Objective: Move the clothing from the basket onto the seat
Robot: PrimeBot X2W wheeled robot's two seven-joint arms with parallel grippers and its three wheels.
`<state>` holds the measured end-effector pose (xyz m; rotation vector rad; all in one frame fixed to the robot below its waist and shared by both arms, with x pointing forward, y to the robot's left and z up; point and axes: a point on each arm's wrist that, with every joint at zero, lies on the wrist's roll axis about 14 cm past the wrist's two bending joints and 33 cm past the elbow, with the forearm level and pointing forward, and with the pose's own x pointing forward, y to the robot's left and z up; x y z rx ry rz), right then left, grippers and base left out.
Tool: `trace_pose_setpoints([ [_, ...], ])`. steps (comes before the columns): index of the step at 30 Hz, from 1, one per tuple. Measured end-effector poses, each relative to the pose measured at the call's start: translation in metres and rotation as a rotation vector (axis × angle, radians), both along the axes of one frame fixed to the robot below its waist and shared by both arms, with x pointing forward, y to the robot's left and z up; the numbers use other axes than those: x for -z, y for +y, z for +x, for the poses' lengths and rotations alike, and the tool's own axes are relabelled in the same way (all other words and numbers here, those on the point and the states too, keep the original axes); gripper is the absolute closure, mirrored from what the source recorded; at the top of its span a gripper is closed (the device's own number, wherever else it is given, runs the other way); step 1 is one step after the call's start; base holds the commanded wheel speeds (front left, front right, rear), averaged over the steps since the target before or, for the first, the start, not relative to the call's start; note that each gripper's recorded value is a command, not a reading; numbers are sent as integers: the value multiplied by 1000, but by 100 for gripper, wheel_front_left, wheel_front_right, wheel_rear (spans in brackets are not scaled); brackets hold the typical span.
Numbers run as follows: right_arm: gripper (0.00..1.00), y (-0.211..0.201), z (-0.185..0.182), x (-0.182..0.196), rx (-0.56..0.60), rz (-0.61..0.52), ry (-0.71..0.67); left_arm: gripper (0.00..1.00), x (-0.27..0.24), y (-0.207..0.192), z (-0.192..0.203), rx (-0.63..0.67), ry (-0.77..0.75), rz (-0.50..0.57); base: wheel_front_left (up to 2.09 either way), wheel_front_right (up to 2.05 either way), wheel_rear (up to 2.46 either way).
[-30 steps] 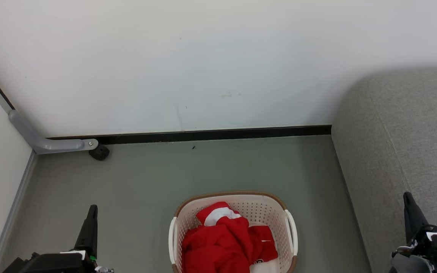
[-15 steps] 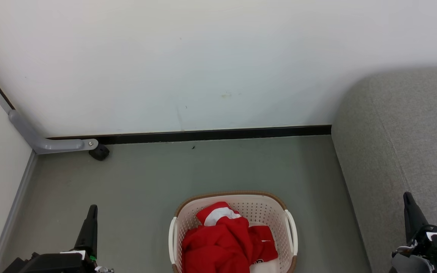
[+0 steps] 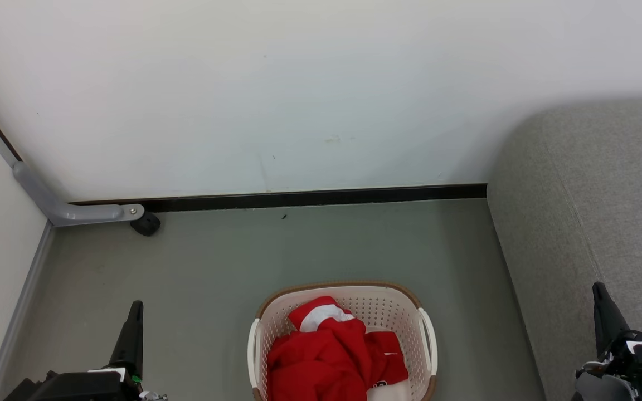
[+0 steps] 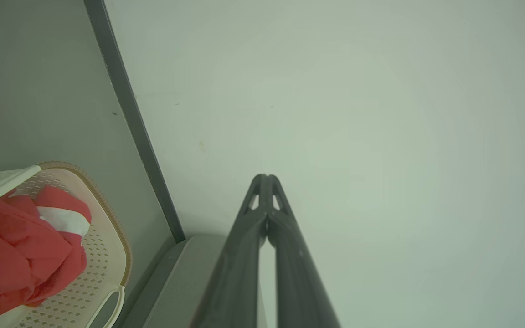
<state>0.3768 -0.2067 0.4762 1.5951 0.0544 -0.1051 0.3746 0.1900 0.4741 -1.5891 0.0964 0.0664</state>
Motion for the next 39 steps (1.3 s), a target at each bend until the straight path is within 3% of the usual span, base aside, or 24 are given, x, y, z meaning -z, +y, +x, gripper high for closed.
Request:
trace_pose_setpoints([
  [5, 100, 0, 0, 0, 0, 0, 0, 100, 0, 0, 0, 0, 0, 0, 0, 0, 0],
  [9, 100, 4, -11, 22, 1, 18, 68, 100, 22, -3, -11, 0, 66, -11, 0, 0, 0],
  [10, 0, 6, -15, 30, 1, 25, 91, 0, 28, -3, -15, -1, 87, -15, 0, 0, 0],
  [25, 0, 14, -21, 33, 5, 14, 103, 0, 33, -10, -21, -7, 102, -10, 0, 0, 0],
  [39, 0, 17, -20, 26, 3, -91, 83, 0, 30, -14, -21, -19, 93, 9, 0, 0, 0],
])
